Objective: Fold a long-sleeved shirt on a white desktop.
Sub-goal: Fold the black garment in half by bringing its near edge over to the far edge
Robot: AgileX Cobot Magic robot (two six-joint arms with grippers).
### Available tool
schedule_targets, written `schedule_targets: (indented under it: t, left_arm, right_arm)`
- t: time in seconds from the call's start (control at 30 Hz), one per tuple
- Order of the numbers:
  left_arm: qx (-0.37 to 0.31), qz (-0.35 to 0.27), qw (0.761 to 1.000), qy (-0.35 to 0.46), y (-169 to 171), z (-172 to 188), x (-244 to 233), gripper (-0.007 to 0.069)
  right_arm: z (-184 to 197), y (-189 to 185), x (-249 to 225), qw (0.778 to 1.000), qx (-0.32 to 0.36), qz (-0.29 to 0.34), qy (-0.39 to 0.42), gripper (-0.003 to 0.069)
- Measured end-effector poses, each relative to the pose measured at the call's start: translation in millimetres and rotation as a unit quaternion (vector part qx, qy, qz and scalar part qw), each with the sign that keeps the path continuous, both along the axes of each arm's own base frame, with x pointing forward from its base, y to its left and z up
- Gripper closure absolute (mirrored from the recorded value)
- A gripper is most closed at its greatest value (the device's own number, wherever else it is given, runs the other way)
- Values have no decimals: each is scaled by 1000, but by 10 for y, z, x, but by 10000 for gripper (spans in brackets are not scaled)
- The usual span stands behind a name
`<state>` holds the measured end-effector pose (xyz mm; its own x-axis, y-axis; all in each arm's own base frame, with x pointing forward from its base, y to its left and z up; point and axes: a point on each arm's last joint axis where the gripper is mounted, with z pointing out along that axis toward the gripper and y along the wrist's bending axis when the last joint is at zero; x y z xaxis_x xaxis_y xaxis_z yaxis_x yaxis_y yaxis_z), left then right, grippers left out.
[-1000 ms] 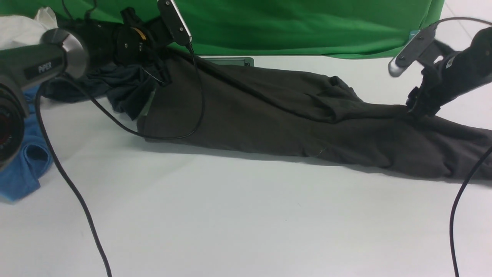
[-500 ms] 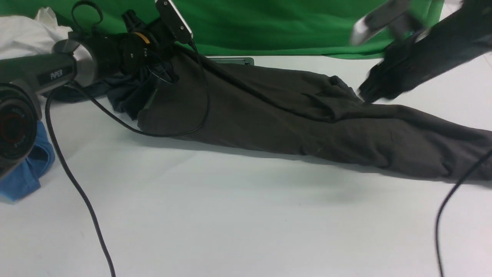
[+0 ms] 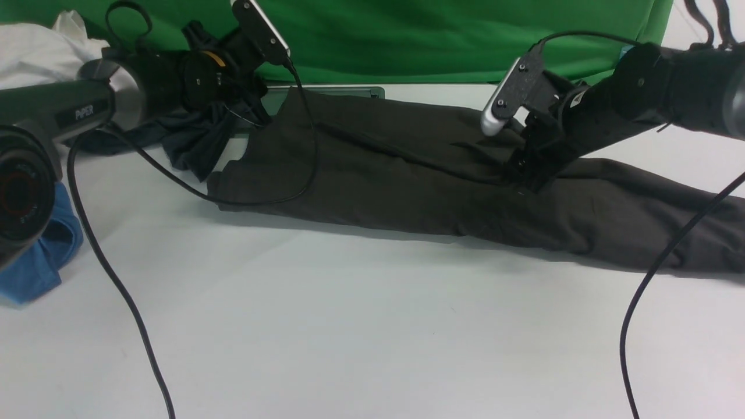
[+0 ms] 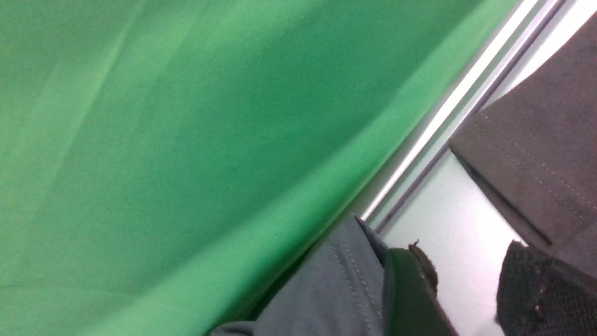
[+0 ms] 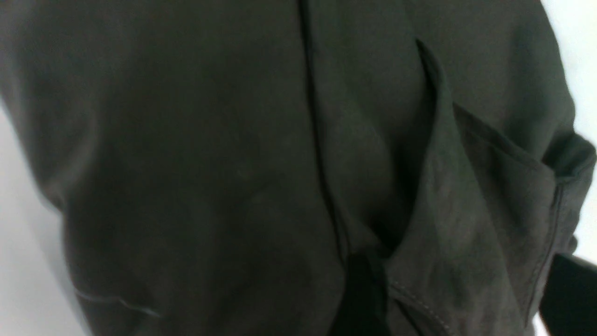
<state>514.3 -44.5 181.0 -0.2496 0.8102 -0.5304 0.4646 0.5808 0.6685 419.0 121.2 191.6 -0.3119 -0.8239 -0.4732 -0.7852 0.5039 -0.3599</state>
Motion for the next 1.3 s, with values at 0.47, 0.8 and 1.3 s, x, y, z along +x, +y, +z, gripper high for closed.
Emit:
schedule_targets:
  t: [0.47, 0.8, 1.3]
  left_arm:
    - [-147, 39, 973, 173, -150, 707, -528, 607]
    - [-151, 5, 975, 162, -310, 1257, -1095, 611]
    - [-171, 18, 962, 212, -237, 1050, -1800, 613]
  right_arm:
    - [-348, 6, 61, 998, -43, 51, 11, 248]
    - [-379, 5, 146, 998, -44, 41, -31, 477]
    - [-279, -12, 269, 994, -11, -15, -103, 617]
